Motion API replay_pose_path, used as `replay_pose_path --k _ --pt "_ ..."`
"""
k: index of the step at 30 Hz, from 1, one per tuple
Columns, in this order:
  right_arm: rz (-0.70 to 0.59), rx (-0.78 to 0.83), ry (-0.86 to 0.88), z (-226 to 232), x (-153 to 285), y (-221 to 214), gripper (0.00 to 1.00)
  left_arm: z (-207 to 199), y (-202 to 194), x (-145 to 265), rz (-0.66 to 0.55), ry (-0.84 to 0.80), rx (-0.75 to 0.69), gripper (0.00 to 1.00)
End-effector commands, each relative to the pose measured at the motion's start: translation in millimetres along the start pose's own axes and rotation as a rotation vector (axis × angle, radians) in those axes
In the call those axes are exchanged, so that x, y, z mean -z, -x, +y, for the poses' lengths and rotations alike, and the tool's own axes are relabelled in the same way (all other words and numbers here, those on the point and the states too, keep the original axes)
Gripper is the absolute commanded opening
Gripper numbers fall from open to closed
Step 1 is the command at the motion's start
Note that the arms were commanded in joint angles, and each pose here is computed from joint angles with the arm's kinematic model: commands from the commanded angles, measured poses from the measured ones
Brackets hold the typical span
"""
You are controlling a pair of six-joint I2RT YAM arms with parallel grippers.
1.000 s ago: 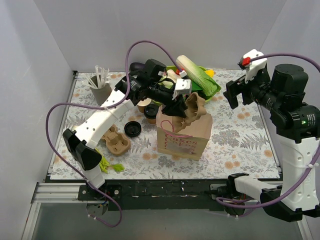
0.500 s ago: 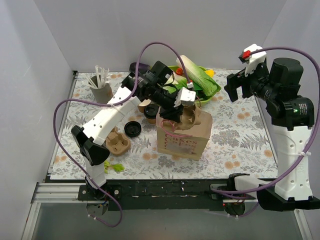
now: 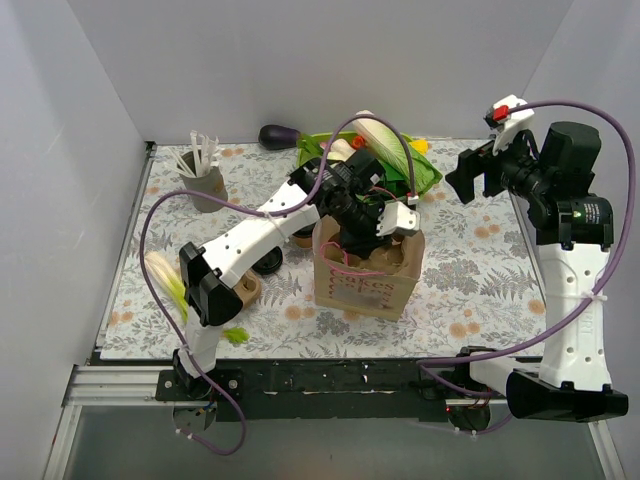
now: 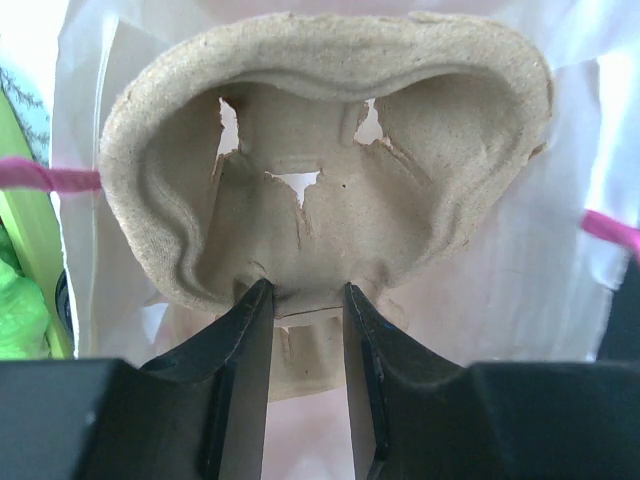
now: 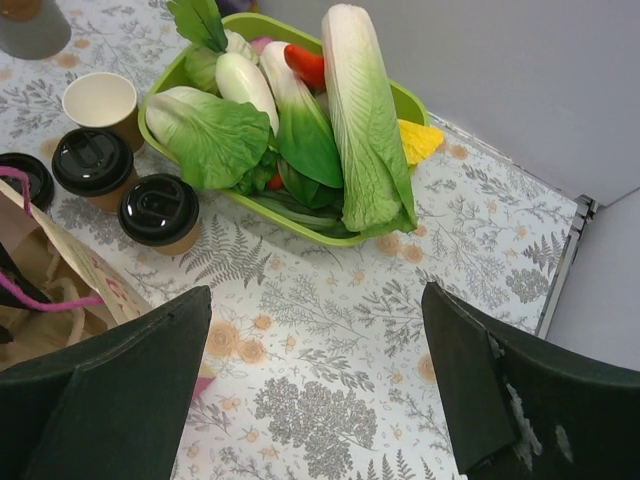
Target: Pack the takeout coffee
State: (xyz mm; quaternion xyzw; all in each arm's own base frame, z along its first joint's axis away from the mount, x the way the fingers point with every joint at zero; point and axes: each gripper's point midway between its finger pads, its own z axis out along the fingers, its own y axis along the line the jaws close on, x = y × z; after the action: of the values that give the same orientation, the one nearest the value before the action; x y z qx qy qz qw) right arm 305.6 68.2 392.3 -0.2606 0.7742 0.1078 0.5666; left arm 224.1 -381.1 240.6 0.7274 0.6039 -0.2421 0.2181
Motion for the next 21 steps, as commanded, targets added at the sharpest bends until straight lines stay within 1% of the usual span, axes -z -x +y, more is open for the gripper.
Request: replay_pose_path --k 1,7,13,21 --pt "-0.117 0.022 0.038 5 4 24 0.93 0 -10 9 0.082 0.062 -0.005 0.0" --pt "-0.119 0.007 0.059 9 2 18 0.93 1 -24 -6 0.163 0.067 -0.015 0.0" --pt "-0.116 -0.007 0.104 18 0 11 0.93 -7 -33 -18 0.194 0.021 -0.051 0.0" --pt "-0.084 -0.025 0.145 25 -5 -4 0.92 -10 -47 -38 0.255 -0.016 -0.049 0.0"
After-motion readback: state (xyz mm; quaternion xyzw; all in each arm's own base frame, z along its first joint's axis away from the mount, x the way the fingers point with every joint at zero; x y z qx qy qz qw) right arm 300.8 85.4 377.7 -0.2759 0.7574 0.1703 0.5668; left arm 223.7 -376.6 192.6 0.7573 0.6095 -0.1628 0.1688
